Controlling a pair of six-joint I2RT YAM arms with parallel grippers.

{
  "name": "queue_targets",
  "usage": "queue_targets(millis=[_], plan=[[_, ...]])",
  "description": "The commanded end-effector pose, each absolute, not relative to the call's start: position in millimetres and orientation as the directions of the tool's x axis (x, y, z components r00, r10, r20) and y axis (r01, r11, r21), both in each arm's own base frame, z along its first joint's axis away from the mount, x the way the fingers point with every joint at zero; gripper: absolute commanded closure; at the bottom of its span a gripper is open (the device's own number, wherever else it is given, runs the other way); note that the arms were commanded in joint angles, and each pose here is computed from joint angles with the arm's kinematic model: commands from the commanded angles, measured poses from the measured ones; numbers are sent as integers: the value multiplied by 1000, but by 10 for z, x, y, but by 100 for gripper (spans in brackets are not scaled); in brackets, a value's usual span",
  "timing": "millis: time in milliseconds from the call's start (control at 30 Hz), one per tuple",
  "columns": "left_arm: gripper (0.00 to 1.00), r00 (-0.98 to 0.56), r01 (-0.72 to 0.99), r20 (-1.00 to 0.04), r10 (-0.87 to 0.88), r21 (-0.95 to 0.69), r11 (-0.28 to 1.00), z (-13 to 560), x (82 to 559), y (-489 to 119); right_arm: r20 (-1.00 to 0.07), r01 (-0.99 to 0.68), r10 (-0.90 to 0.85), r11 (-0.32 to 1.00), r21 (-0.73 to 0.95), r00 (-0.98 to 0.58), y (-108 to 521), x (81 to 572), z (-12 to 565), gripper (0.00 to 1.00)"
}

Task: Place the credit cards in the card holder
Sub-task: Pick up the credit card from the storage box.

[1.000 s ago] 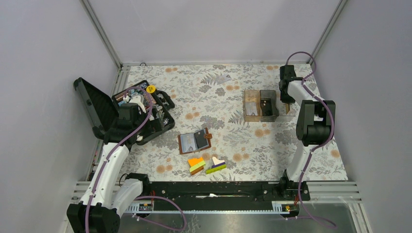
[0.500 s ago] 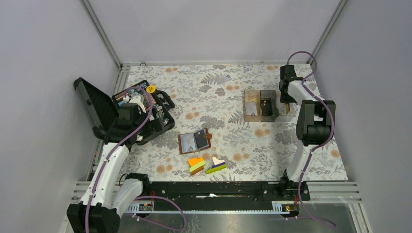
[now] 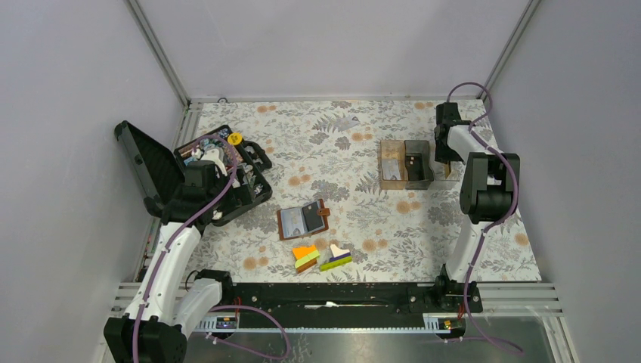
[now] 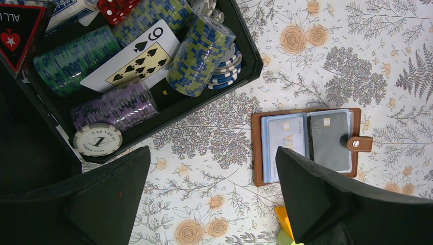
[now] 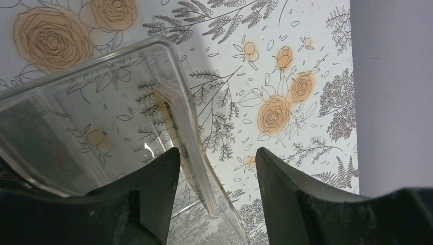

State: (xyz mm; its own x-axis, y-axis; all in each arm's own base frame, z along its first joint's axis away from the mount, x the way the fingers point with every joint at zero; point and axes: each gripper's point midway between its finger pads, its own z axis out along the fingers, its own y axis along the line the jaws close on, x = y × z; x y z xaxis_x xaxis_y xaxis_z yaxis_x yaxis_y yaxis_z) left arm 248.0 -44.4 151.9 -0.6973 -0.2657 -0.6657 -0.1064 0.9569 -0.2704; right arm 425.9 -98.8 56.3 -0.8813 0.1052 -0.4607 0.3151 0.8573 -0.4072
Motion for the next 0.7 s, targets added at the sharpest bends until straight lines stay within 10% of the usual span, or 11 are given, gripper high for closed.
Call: queue_targets(millis=[0,667], plan=[[1,-665,-80,-699,-266,-287,955,1609,2566,-465,-473,346,126,842,-414,-872,-1080,4297,656,37],[1,-662,-82,-701,-266,-285,955,1616,2566,-459,-532,364,129,858,-364,-837,-1014,4293,968,45]])
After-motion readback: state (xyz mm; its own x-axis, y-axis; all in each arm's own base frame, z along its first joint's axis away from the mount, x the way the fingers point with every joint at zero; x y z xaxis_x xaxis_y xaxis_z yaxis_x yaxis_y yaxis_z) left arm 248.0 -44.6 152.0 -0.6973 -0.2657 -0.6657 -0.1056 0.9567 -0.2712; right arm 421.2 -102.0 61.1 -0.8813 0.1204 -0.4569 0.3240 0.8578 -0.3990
